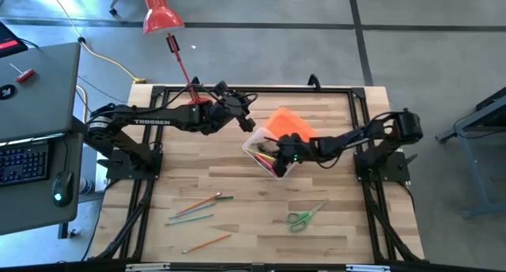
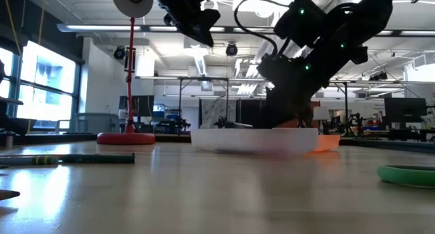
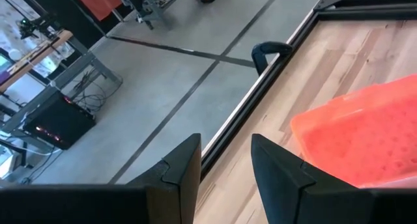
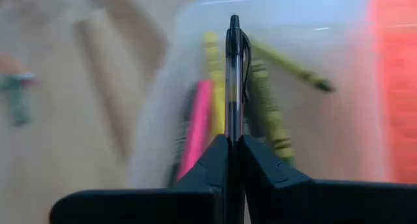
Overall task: Pick & place school supplies into a supply box
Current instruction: Put the black pen into the supply box, then put the scissors into the supply box
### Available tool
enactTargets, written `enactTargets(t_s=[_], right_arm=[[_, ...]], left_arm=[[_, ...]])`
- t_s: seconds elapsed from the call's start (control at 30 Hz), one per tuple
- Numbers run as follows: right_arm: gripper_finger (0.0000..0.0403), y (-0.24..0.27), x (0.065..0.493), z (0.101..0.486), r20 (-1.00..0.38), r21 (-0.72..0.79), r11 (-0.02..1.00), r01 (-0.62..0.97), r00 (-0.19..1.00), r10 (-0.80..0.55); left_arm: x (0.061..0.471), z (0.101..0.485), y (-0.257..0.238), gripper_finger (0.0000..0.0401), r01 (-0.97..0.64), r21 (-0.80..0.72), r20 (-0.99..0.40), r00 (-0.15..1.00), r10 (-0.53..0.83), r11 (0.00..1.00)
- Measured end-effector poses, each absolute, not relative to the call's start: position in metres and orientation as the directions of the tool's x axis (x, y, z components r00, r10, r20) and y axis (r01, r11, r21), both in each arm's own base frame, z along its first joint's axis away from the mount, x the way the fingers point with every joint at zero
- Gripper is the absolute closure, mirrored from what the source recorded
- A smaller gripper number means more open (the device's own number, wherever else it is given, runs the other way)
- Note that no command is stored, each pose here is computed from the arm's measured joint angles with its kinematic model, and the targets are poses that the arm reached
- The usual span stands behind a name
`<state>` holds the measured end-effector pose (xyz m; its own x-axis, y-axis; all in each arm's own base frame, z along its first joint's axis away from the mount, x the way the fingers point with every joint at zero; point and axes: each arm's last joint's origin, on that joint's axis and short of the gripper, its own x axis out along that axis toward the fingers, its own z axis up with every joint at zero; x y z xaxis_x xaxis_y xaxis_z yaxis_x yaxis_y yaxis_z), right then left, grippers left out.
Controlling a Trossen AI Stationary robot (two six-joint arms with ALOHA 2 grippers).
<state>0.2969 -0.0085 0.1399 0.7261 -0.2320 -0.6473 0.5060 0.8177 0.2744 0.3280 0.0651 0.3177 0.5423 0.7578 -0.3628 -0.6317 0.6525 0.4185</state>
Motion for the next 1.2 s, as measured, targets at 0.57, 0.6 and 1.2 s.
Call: enactTargets(t_s=[0.57,0.6,1.2], right_arm=[[0.0312,-0.010,0.294,0.147,-0.630,0.107,0.888,0.446,0.722,-0.286],[0.0308,-0.009,0.293,0.152,-0.623,0.126,0.896,0.425,0.737,-0.262],[0.0299,0.089,0.226,0.175,-0.707,0.249,0.940,-0.233,0.619,0.341]], left_arm=[[0.329,0.319,0.065,0.0235,-0.611,0.422,-0.359,0.566,0.742,0.670],[0.329,0.319,0.065,0.0235,-0.611,0.422,-0.359,0.566,0.742,0.670],[0.329,0.319,0.065,0.0235,-0.610,0.420,-0.359,0.568,0.740,0.672]])
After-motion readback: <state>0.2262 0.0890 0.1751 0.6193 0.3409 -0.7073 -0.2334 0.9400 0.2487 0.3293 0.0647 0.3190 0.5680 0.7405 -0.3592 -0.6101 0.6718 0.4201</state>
